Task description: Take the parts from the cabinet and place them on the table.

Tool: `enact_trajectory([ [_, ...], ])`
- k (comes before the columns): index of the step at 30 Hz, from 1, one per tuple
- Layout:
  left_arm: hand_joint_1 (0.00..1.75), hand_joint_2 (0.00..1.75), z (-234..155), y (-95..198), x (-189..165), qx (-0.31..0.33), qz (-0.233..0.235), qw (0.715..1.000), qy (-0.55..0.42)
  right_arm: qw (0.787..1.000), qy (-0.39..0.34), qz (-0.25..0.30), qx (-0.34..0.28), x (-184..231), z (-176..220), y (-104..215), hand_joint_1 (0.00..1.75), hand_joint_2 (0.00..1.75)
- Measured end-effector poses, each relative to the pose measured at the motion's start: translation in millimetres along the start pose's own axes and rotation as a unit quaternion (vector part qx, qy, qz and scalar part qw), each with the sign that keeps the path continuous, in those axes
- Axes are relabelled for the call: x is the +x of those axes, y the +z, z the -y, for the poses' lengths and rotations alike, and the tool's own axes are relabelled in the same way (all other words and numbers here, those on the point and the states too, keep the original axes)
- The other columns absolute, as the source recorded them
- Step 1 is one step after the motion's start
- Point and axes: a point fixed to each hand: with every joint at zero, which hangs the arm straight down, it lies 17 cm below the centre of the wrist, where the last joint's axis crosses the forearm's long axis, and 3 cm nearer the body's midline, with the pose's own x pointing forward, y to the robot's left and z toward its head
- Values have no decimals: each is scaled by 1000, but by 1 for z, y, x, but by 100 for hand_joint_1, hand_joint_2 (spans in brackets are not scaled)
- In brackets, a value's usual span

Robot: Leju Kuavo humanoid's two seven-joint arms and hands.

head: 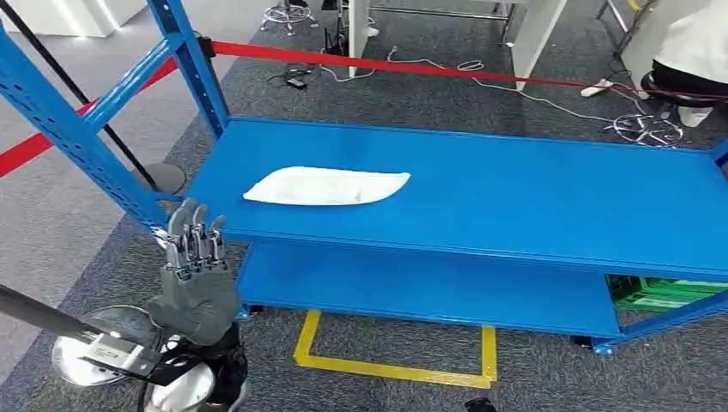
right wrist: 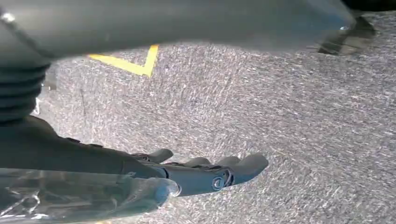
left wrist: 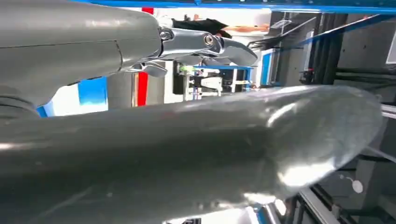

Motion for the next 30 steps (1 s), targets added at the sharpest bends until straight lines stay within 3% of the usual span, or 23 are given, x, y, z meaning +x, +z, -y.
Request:
enact_trajectory([
  [9, 0, 0, -1, 1, -5, 2, -6, 1000, -4, 1000, 8, -3, -28, -1, 11, -2, 0, 175],
  [25, 0, 0, 0, 3, -11, 0, -13, 1000, -1, 1000, 4, -4, -23, 0, 10, -2, 0, 175],
  [26, 0, 175, 0, 3, -12, 1, -14, 1000, -1, 1000, 4, -4, -22, 1, 10, -1, 0, 175],
  [30, 0, 175, -4, 0, -15, 3, -13, 999, -42, 1000, 5, -8, -22, 0, 10, -1, 0, 175],
])
